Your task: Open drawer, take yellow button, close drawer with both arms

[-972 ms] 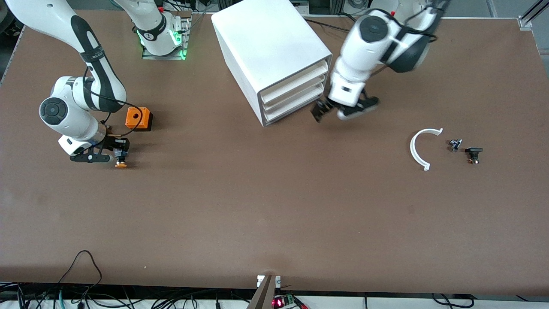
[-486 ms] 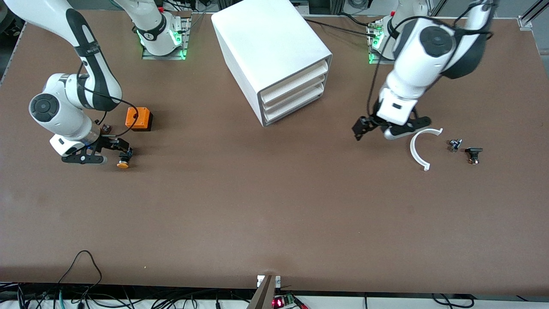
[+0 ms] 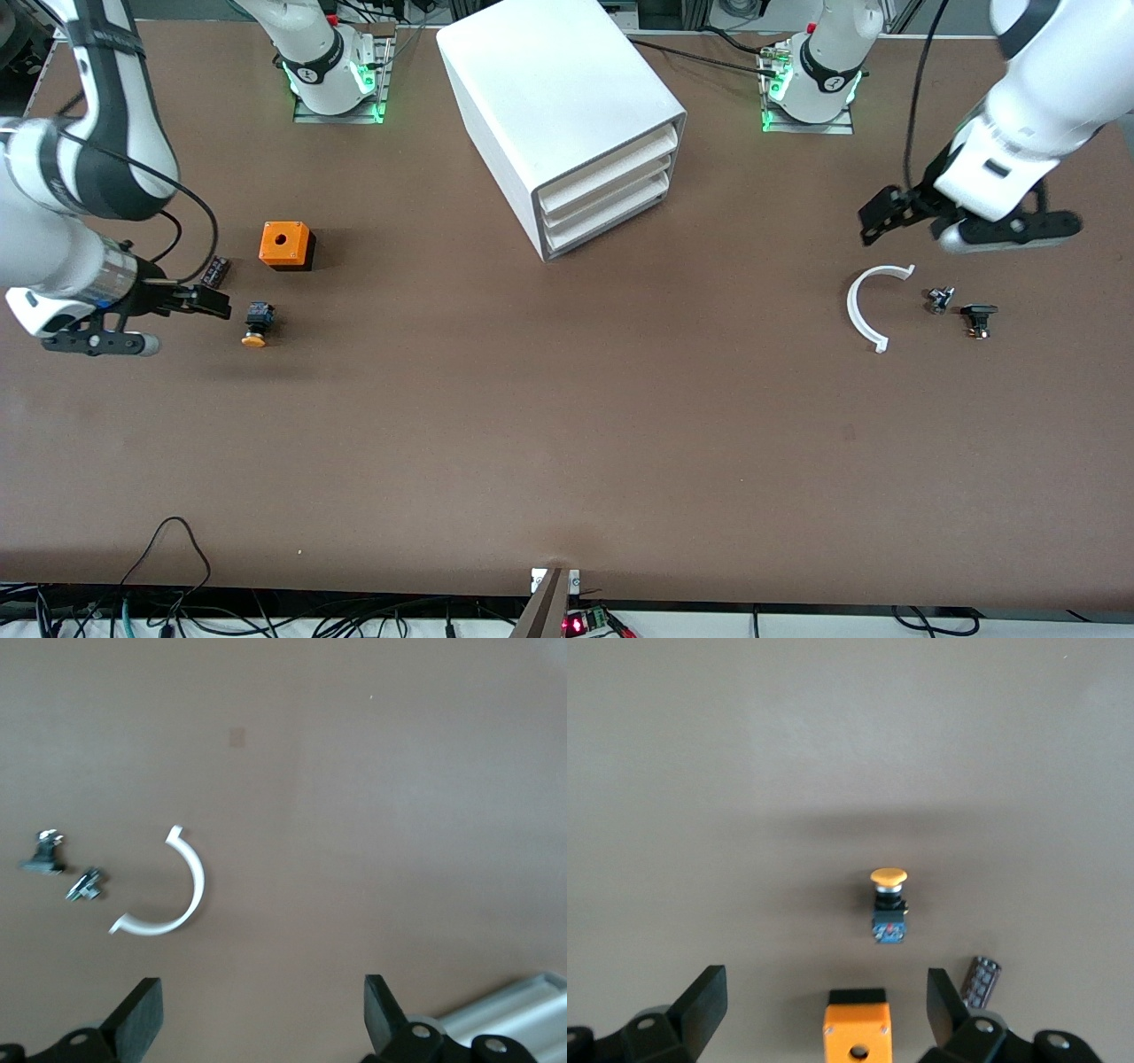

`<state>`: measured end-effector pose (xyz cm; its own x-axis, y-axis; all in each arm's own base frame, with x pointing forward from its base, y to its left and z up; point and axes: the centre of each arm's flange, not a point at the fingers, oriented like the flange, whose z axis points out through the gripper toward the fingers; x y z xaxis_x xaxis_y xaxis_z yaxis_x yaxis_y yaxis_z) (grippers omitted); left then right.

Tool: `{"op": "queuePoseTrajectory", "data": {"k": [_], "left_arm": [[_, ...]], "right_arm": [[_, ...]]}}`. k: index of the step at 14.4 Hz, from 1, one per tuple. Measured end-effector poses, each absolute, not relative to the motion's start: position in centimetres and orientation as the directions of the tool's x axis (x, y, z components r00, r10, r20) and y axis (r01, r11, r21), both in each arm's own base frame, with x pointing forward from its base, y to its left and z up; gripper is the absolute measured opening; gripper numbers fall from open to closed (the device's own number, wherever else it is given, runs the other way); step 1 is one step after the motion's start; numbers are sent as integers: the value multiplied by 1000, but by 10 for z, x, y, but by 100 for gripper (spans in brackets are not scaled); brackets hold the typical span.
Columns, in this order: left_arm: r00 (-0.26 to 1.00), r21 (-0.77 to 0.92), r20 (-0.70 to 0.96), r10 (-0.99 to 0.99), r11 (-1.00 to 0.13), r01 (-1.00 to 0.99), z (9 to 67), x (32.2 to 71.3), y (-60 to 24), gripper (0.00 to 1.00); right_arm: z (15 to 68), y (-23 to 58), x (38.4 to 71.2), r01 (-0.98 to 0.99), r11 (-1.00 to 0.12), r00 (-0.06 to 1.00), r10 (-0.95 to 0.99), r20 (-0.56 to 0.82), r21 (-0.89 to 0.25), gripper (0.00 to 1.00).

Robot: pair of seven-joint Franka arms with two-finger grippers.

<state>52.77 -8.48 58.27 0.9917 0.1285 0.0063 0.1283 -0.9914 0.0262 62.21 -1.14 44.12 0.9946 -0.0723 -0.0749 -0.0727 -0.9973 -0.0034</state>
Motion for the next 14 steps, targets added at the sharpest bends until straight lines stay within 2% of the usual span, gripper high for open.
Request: {"op": "queuePoseTrajectory", "data": {"k": [3,7,11,14], "left_arm": [[992,25,6,128,-992,128,610,523,-79,100],[1000,28,0,-1,-1000,-1,606,528,-55,100],[998,30,-2,-70,-997,-69,604,530,-48,100],[997,31,-5,-72,-997,-72,607,535,-49,100]], "right_arm": [[496,37,622,-169,-985,978,-170,-119,17,100],[534,77,616,-183,-981,975,-189,-116,63,100],[556,5,619,-195,-968,976,-207,-68,161,100],[560,-61,601,-198,-972,972,-212,-104,126,100]]}}
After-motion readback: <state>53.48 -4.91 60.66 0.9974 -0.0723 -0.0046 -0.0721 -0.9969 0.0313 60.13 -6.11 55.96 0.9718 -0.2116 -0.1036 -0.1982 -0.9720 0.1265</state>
